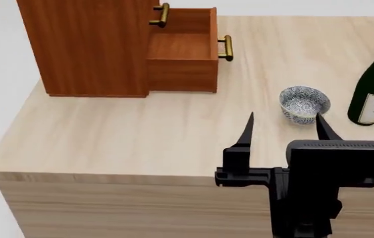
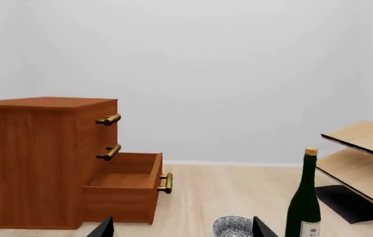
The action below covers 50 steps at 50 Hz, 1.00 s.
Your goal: Put the bowl in the bottom drawer of the cabinet.
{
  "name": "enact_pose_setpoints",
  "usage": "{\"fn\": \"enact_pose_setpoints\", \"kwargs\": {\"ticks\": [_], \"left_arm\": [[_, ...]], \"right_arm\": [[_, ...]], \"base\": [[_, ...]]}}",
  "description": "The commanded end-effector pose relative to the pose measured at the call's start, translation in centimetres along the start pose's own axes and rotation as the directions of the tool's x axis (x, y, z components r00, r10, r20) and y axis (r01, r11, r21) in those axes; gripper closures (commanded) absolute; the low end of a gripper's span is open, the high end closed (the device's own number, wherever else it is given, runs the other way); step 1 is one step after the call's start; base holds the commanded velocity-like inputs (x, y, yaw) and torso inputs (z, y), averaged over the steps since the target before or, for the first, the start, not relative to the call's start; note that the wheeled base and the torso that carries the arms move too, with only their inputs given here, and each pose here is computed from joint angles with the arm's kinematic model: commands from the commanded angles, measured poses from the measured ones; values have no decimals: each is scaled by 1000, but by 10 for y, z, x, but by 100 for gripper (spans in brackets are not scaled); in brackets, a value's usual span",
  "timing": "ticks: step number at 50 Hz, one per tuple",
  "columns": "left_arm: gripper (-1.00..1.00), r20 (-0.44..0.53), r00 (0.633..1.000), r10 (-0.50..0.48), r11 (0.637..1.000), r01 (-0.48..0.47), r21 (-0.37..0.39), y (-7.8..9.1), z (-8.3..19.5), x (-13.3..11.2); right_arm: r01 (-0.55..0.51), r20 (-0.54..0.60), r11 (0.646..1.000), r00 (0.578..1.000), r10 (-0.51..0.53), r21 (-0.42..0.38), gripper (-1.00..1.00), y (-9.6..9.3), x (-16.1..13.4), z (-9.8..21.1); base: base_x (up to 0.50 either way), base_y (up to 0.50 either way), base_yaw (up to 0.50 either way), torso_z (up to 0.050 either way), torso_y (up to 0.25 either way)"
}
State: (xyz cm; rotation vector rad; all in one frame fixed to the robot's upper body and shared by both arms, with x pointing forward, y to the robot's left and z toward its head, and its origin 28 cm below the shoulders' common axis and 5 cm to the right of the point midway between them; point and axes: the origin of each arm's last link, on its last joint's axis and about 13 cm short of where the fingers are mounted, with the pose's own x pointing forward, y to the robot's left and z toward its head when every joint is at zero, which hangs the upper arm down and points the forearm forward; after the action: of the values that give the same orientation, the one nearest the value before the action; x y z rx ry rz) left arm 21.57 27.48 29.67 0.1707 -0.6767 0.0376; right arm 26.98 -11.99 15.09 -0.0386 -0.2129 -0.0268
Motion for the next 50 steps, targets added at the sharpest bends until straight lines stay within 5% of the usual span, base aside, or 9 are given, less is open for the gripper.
{"fn": "enact_pose_setpoints", "kwargs": {"ticks": [1, 15, 50], "left_arm": [[-100, -1, 1000, -5, 1000, 5, -1, -1, -1, 1], [-100, -4, 1000, -6, 1000, 6, -2, -1, -1, 1], [-100, 5, 1000, -10, 1000, 10, -13, -3, -1, 2]], "right_arm": [[-1, -1, 1000, 1000, 1, 2, -100, 0, -1, -1], [8, -1, 1000, 1000, -8, 15, -100, -1, -2, -3], [10, -11, 1000, 1000, -9, 26, -100, -3, -4, -3]], "base": [[0, 430, 0, 0, 0], [0, 420, 0, 0, 0], [126, -1, 0, 0, 0]]}}
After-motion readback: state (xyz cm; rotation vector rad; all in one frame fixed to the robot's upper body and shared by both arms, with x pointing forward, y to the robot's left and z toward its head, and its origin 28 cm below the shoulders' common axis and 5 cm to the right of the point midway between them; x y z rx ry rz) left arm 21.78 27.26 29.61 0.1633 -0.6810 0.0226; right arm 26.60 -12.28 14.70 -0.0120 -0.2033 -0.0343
